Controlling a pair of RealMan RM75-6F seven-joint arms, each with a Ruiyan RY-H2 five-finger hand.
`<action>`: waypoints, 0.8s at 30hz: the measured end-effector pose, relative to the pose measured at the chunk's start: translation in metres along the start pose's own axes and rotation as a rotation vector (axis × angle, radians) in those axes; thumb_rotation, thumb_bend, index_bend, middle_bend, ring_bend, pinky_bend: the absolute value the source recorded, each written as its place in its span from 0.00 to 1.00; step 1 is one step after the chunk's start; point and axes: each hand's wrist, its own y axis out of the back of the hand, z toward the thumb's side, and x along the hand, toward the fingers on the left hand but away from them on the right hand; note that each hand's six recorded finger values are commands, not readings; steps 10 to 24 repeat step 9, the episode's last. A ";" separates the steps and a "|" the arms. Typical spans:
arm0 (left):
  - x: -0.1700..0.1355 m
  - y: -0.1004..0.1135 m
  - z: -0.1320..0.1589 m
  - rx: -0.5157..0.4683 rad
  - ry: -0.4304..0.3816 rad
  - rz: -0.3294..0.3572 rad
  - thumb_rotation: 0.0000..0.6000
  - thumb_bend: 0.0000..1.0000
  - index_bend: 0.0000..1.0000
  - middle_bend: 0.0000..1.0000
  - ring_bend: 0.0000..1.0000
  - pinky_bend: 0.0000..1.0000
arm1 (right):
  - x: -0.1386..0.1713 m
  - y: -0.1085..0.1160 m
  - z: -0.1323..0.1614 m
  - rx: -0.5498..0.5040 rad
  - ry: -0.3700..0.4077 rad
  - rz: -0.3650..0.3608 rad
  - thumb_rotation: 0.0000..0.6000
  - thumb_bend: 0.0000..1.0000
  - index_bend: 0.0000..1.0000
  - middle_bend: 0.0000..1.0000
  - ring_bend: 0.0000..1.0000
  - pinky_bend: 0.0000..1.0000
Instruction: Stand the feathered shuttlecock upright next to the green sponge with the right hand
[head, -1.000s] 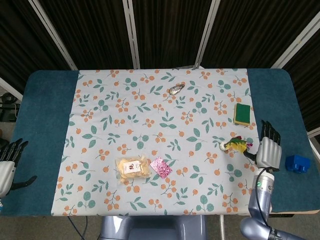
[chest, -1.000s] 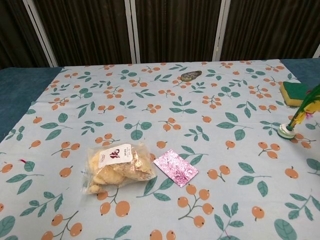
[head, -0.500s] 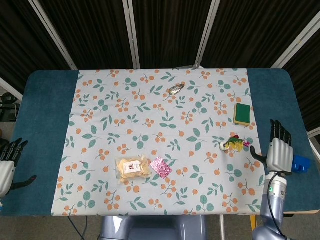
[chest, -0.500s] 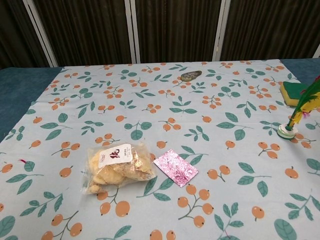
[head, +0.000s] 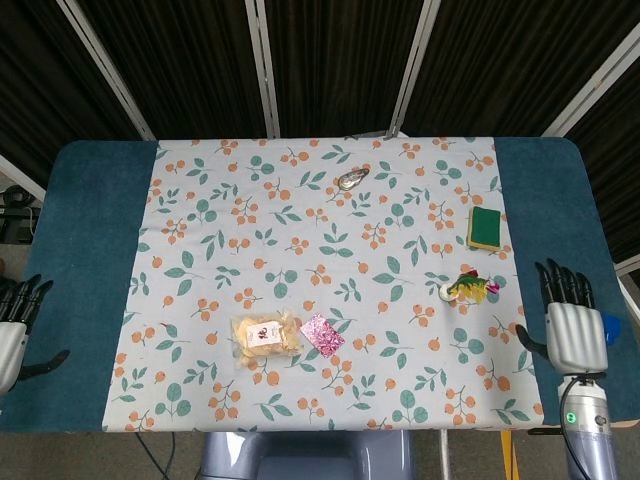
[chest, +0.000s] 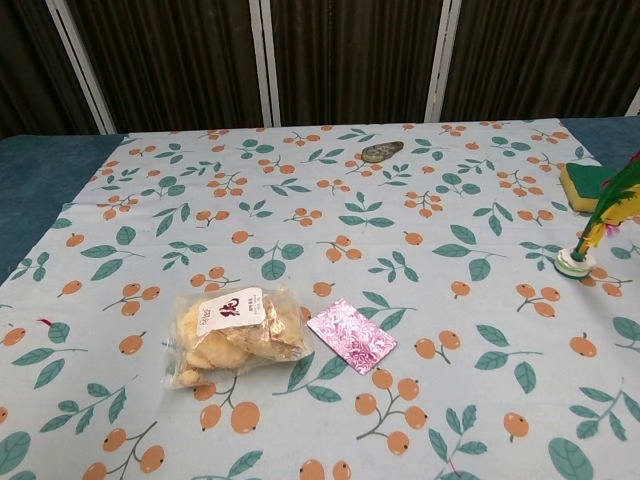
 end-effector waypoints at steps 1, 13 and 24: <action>0.000 0.001 0.000 0.008 -0.005 0.005 0.93 0.20 0.00 0.00 0.00 0.00 | 0.003 -0.001 -0.002 0.028 0.025 0.001 1.00 0.17 0.00 0.00 0.00 0.00; -0.003 0.002 -0.001 0.053 -0.014 0.033 0.93 0.19 0.00 0.00 0.00 0.00 | 0.021 -0.016 -0.013 0.171 0.179 0.019 1.00 0.16 0.00 0.00 0.00 0.00; -0.003 0.002 -0.001 0.053 -0.014 0.033 0.93 0.19 0.00 0.00 0.00 0.00 | 0.021 -0.016 -0.013 0.171 0.179 0.019 1.00 0.16 0.00 0.00 0.00 0.00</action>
